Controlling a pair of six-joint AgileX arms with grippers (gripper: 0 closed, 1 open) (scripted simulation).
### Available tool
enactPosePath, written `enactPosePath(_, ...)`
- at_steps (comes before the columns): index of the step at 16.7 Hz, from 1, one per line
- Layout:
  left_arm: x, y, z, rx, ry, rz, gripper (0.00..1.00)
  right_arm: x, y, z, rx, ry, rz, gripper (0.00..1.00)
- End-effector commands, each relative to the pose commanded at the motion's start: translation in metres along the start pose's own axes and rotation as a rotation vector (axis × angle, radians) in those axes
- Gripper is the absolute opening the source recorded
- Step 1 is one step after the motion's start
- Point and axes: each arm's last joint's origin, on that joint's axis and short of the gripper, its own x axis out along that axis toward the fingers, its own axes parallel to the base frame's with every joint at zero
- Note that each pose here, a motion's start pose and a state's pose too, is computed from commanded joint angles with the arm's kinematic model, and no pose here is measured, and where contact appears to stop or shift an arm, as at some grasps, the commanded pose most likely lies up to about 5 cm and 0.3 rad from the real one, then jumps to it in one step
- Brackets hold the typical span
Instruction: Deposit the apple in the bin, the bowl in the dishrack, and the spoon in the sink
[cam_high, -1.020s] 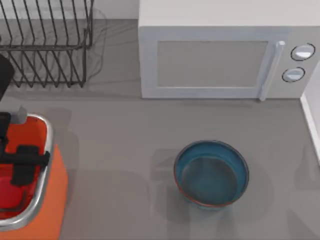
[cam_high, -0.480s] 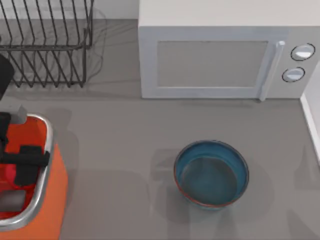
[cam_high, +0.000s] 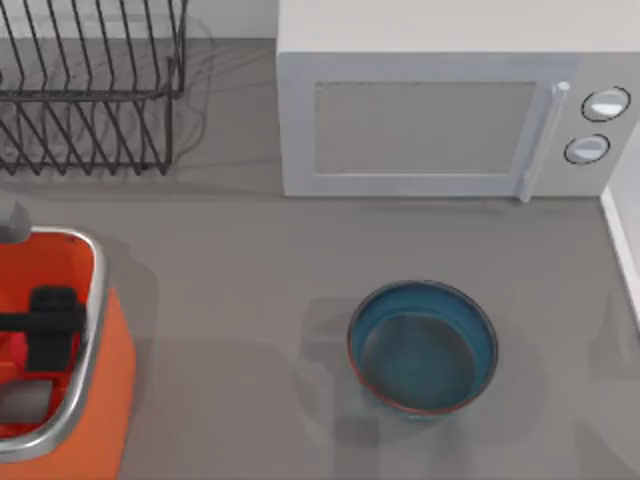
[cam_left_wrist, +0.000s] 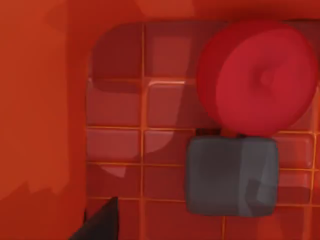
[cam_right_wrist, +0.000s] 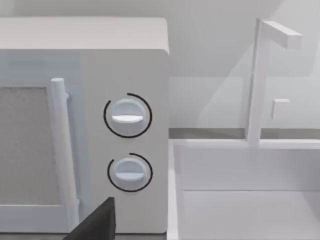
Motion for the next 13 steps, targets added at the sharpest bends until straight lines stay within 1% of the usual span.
enactPosePath(3, -0.006, 0.007, -0.023, -0.021, -0.222, -0.035, 1.00, 0.000, 0.000, 0.000, 0.000, 0.000, 0.000, 1.00)
enactPosePath(7, -0.005, 0.015, -0.056, -0.044, -0.568, -0.067, 1.00, 0.000, 0.000, 0.000, 0.000, 0.000, 0.000, 1.00)
enactPosePath(10, 0.002, 0.018, -0.077, -0.053, -0.827, -0.073, 1.00, 0.000, 0.000, 0.000, 0.000, 0.000, 0.000, 1.00)
enactPosePath(13, 0.013, 0.020, -0.091, -0.054, -1.053, -0.066, 1.00, 0.000, 0.000, 0.000, 0.000, 0.000, 0.000, 1.00)
